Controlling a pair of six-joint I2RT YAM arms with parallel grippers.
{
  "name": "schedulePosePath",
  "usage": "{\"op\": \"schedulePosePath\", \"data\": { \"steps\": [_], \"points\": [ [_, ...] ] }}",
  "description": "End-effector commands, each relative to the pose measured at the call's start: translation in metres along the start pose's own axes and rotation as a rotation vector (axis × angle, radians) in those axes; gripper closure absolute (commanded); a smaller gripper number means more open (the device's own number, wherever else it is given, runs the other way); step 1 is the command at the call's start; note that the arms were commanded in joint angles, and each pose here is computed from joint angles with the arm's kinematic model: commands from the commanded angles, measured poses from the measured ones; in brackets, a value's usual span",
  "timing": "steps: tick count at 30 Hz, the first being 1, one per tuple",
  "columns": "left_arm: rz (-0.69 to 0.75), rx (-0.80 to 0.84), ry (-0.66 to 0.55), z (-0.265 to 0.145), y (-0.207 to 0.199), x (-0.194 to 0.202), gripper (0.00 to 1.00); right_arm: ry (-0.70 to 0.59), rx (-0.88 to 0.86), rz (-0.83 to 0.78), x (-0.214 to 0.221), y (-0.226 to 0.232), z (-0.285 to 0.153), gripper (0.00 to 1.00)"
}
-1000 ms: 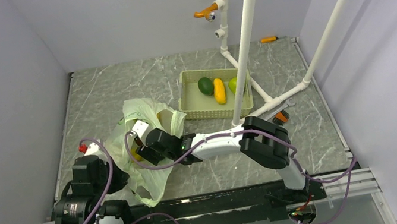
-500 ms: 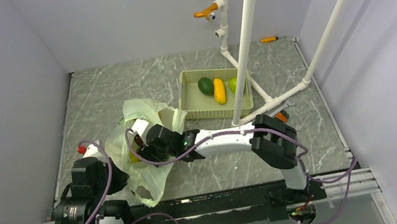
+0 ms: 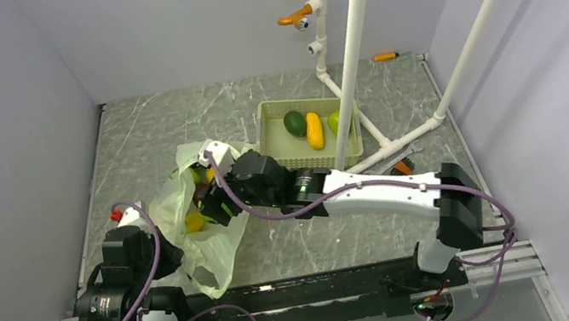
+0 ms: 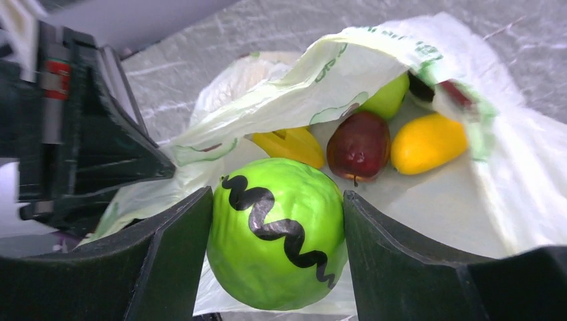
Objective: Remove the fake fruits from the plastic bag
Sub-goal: Take out the fake fruit from the plastic bag.
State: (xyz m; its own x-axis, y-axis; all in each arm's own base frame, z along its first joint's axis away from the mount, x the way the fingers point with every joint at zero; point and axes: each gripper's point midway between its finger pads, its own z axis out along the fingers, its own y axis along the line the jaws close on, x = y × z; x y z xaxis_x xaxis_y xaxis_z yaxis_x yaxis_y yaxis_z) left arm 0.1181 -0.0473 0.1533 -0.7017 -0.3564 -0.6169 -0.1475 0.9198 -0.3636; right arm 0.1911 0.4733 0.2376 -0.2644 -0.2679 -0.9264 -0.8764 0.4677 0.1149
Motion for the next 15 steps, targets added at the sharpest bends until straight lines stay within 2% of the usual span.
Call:
{"op": "schedulePosePath", "data": {
  "steps": [1,8,15],
  "points": [
    [-0.026,-0.008,-0.032,-0.003,0.000,-0.005,1.00,-0.133,-0.018,-0.004,-0.060,0.005,-0.039,1.00],
    [-0.028,-0.005,-0.029,-0.004,0.000,-0.004,1.00,-0.320,0.035,-0.008,-0.132,-0.015,-0.081,1.00],
    [-0.013,0.000,-0.016,-0.002,-0.002,-0.005,1.00,-0.412,0.258,-0.040,-0.177,-0.078,-0.093,1.00]
  ]
}}
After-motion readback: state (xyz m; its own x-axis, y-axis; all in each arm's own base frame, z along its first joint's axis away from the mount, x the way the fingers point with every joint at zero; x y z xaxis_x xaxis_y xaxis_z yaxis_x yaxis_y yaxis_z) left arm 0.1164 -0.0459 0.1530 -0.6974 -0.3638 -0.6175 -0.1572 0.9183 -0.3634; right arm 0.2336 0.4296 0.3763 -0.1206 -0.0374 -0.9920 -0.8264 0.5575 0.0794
